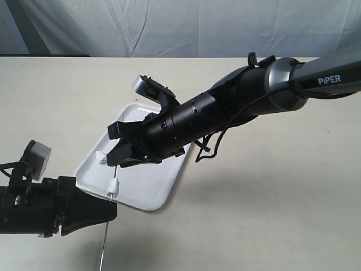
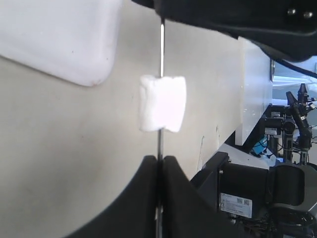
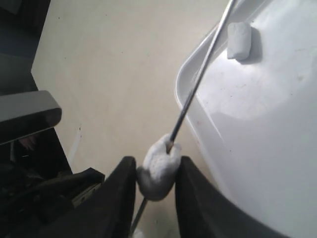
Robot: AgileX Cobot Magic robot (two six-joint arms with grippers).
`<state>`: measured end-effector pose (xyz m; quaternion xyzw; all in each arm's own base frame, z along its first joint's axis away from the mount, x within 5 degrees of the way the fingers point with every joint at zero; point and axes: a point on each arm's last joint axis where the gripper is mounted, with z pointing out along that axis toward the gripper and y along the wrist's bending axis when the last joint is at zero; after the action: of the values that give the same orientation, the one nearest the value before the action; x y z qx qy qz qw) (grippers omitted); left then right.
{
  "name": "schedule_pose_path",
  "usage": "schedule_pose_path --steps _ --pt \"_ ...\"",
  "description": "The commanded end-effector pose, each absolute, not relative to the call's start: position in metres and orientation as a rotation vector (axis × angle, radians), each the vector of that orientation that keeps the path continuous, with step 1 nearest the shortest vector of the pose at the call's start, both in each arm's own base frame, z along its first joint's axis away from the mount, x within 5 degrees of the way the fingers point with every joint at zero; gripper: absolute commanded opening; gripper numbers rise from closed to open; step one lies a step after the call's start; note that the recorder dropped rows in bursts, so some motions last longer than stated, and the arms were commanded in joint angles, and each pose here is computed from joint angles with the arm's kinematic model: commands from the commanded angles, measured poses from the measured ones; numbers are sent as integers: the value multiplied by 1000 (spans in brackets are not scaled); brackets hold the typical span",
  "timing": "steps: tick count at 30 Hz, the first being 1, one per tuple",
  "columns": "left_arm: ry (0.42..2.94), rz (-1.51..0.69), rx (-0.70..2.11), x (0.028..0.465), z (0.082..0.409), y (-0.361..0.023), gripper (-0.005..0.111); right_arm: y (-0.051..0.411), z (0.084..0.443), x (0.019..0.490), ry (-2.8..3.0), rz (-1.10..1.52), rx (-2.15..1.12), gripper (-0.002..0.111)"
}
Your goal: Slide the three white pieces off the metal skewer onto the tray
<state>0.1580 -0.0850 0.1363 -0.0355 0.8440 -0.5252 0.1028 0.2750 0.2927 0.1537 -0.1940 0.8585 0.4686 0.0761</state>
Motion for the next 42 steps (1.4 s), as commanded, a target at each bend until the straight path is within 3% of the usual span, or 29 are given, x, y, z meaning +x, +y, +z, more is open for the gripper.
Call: schedule_pose_path --steps 1,8,12,14,18,26,42 --pt "2513 -1586 -91 147 135 -85 0 292 153 280 2562 1350 -548 27" --pt "2578 -1674 -92 111 126 -86 0 284 149 303 2512 1054 -433 27" --pt "2610 -1710 -62 93 124 -86 0 282 157 316 2464 1010 -403 27" --pt "2565 -1654 -121 102 123 -85 0 280 158 313 2479 1061 -487 27" --pt "2532 -1539 -138 139 128 -83 0 269 163 303 2567 1335 -605 43" --pt "2456 -1498 -131 171 140 -83 0 277 165 295 2604 1420 -535 43" --pt "2479 -1444 -135 178 140 -81 0 303 164 271 2605 1430 -629 43"
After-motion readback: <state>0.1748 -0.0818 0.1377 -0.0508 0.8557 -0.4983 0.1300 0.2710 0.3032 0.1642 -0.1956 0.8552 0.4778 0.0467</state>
